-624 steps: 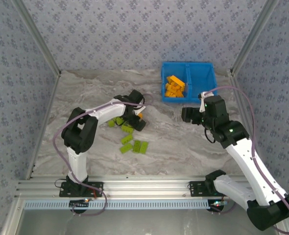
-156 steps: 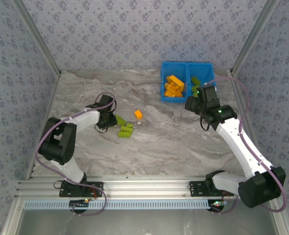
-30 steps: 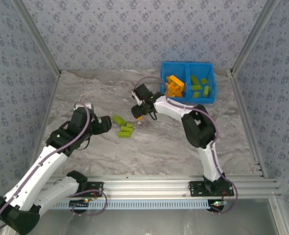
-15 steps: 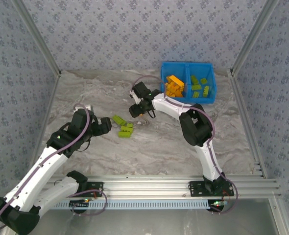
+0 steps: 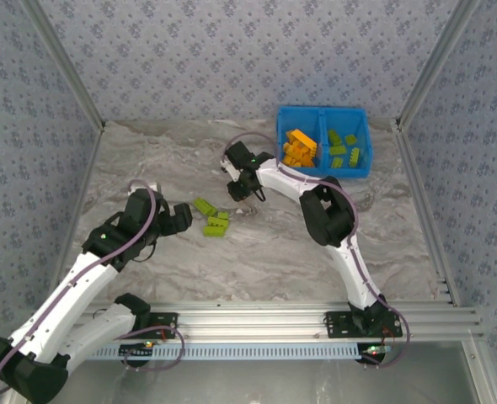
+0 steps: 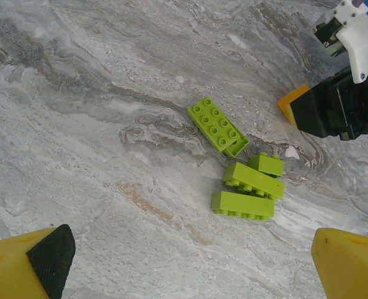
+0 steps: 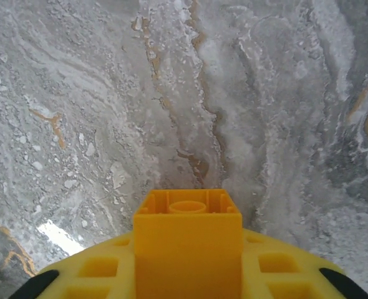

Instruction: Sort the legos into containers by color

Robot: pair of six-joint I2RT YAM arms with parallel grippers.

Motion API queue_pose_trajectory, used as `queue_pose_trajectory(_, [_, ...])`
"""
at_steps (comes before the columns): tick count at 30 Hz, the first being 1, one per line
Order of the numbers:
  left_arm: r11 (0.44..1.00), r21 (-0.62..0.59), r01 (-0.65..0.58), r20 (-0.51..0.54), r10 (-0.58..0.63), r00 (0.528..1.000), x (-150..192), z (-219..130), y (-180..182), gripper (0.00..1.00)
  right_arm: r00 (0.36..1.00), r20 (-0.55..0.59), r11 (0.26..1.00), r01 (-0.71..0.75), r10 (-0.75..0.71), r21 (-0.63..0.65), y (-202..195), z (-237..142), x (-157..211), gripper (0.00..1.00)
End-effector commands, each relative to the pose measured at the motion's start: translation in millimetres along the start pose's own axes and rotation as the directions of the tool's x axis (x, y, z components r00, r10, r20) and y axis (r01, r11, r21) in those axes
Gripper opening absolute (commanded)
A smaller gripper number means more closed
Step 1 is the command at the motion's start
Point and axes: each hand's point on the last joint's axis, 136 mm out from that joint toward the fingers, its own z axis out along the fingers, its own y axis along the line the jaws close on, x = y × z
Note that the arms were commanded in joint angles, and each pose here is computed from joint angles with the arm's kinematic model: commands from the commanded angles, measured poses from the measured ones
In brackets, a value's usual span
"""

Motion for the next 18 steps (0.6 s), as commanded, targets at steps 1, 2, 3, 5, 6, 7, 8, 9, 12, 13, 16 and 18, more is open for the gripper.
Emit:
queue_pose_trajectory(1, [1.000,0.007,0.021,0.011,-0.021,1.000,-1.6,0.6,-0.1,0.99,0.995,0.103,0.998,-0.027,0.021,0.059,-13.8,-48.1,-22.9,0.24])
queue_pose_trajectory(2, [1.000,0.011,0.020,0.010,-0.020,1.000,-1.4,0.9,-0.9,0.99,0.990,0.139,0.995,-0.048,0.035,0.089,-19.9,-58.8,-25.2,0.24])
queue_pose_trajectory(3, [1.000,0.017,0.017,0.012,-0.017,1.000,-1.9,0.5,-2.0,0.99,0.975,0.211,0.987,-0.094,0.065,0.129,-31.3,-77.1,-33.5,0.23])
queue_pose_trajectory(5, [1.000,0.027,0.011,0.011,-0.011,1.000,-1.7,1.5,-4.0,0.99,0.938,0.316,0.953,-0.217,0.143,0.213,-63.7,-106.4,-38.5,0.23])
queue_pose_trajectory(6, [0.999,0.034,0.010,0.010,-0.011,1.000,-2.2,1.5,-5.5,0.99,0.911,0.364,0.920,-0.298,0.194,0.255,-86.1,-120.0,-37.7,0.24])
queue_pose_trajectory(7, [0.999,0.038,0.008,0.007,-0.008,1.000,-2.2,2.0,-6.6,0.99,0.882,0.404,0.883,-0.373,0.243,0.285,-108.4,-130.4,-35.1,0.24])
queue_pose_trajectory(8, [0.999,0.042,0.008,0.004,-0.009,1.000,-2.1,2.2,-7.8,0.99,0.862,0.426,0.849,-0.426,0.276,0.312,-128.2,-136.8,-31.2,0.26])
queue_pose_trajectory(9, [0.999,0.048,0.010,0.002,-0.010,1.000,-2.4,2.0,-9.3,0.99,0.838,0.442,0.806,-0.486,0.321,0.337,-150.4,-141.0,-25.8,0.27])
queue_pose_trajectory(12, [0.998,0.056,0.012,-0.006,-0.012,1.000,-1.2,2.1,-10.9,1.00,0.785,0.450,0.705,-0.599,0.425,0.379,-205.3,-139.1,-10.0,0.27])
queue_pose_trajectory(13, [0.998,0.057,0.014,-0.007,-0.014,1.000,-0.8,2.1,-10.7,0.99,0.773,0.448,0.685,-0.621,0.450,0.382,-220.6,-134.6,-6.3,0.28])
queue_pose_trajectory(16, [0.998,0.057,0.021,-0.012,-0.020,1.000,0.7,2.4,-10.3,0.99,0.742,0.438,0.658,-0.662,0.508,0.359,-250.5,-121.3,-4.9,0.31])
queue_pose_trajectory(18, [0.998,0.054,0.030,-0.019,-0.029,0.999,1.9,4.4,-10.1,0.99,0.737,0.419,0.665,-0.668,0.530,0.334,-262.1,-113.8,-9.0,0.37])
